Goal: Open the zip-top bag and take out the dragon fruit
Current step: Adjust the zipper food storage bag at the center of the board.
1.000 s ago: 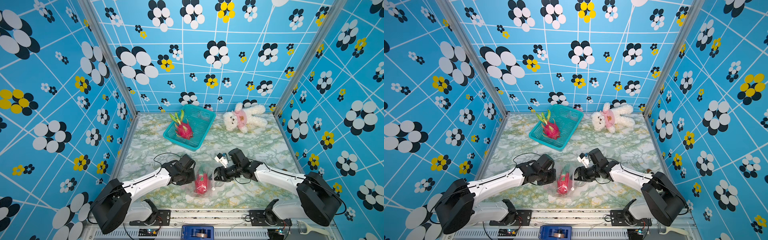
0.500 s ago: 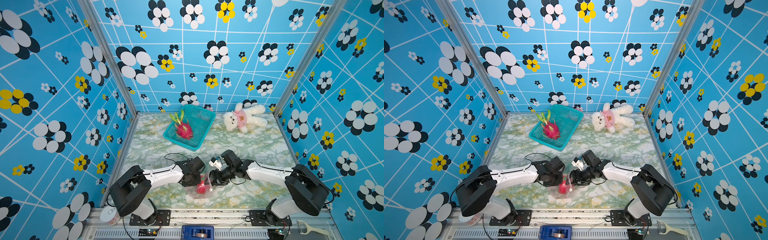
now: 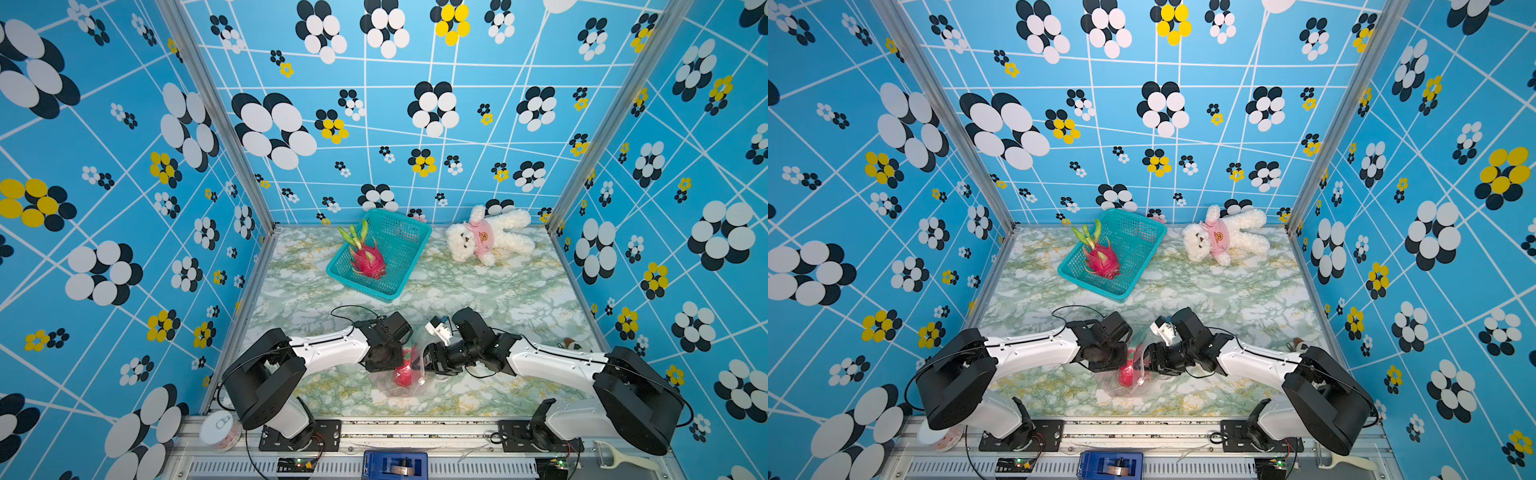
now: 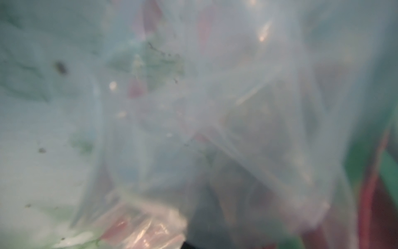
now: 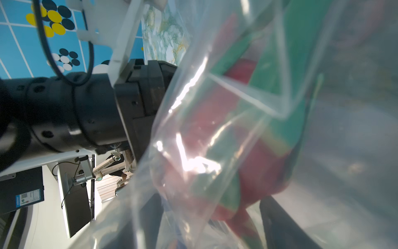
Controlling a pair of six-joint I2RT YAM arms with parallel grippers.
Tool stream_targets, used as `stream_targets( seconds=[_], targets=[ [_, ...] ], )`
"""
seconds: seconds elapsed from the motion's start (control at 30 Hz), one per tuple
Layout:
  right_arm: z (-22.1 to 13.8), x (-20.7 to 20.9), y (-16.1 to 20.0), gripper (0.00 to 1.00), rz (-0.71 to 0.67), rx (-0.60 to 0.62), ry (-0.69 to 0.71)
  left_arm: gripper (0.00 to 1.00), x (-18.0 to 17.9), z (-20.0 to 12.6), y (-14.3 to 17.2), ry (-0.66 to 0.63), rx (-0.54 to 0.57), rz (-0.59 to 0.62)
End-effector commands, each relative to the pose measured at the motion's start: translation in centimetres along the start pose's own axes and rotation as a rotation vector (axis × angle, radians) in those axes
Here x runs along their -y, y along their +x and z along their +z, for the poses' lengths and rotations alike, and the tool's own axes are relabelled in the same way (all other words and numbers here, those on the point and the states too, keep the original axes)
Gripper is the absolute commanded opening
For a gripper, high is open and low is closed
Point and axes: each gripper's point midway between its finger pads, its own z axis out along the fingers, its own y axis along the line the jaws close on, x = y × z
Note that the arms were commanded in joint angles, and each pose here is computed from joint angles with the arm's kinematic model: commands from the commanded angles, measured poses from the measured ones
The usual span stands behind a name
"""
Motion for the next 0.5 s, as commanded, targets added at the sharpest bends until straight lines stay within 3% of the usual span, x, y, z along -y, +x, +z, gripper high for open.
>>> stream_targets(
  seconds=[0.0,0.27,0.37,0.47],
  targets=[
    [-2.6,-9.6,-2.7,0.72,-0.228,0.129,-0.279,0.0,2.3,1.2,0.4,0.042,-0.022,0.045],
    [-4.2,-5.9,-2.0,0.62,-0.214,0.175,-0.112,0.0,2.1,-0.4,-0.3,0.027,0.008,0.056],
    [-6.1,-5.0,-2.3,0.63,-0.218,0.263,-0.047,0.0,1.9,-1.3,-0.7,0.037,0.03,0.046],
    [-5.1,-3.3,-1.6,0.68,-0.185,0.213,-0.008,0.0,2.4,-2.3,-1.4,0.062,0.049,0.054]
  ],
)
